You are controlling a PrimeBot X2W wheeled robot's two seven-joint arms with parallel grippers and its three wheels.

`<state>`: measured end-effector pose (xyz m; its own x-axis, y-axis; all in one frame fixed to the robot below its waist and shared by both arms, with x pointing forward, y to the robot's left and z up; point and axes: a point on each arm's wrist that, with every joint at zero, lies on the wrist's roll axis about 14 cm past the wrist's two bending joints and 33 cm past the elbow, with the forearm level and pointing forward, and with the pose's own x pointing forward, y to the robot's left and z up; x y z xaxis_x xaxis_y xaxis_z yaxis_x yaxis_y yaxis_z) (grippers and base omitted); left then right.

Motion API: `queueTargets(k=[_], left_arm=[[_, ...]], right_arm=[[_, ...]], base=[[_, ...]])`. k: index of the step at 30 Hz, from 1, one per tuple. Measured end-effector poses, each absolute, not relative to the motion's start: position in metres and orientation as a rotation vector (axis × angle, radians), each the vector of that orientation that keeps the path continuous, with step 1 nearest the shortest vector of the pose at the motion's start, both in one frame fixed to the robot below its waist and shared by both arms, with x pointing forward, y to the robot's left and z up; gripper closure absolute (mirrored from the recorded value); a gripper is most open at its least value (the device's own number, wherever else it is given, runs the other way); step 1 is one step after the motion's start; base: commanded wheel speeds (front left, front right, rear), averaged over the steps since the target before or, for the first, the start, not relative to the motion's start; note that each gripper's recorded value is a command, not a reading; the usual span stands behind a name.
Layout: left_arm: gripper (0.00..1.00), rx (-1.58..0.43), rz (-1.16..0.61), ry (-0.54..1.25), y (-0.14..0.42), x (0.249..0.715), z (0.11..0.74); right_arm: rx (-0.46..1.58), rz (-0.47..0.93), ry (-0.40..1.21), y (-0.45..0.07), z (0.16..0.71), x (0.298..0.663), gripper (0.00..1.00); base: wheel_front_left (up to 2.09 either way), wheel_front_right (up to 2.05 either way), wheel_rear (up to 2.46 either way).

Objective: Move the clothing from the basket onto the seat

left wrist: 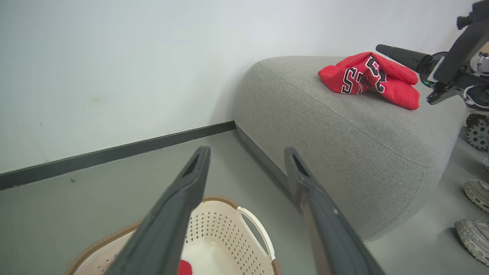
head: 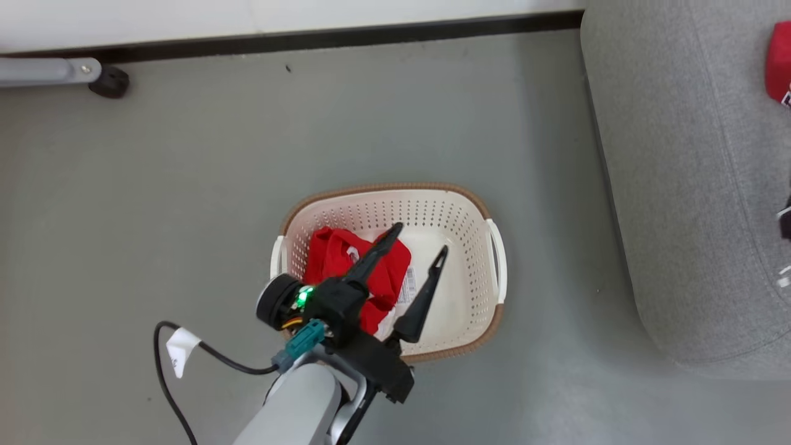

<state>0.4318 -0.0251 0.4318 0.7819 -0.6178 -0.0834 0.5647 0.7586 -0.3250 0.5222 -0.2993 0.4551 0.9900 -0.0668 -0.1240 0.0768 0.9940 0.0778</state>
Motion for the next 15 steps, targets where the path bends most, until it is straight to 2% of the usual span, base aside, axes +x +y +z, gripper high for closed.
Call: queueTargets(k=[10,15], left_arm=[[0.0,-0.26,-0.451,0.177,0.025,0.432,0.438],[0.0,-0.231,-0.298,0.171,0.068,0.428,0.439]], right_arm=[[0.109,0.072,0.068,-0.243,0.476,0.506,0.0],[0.144,0.176,0.079,-0.197,0.472,0.486,0.0]], base=[[0.0,0.0,0.0],[0.0,0.0,0.0]])
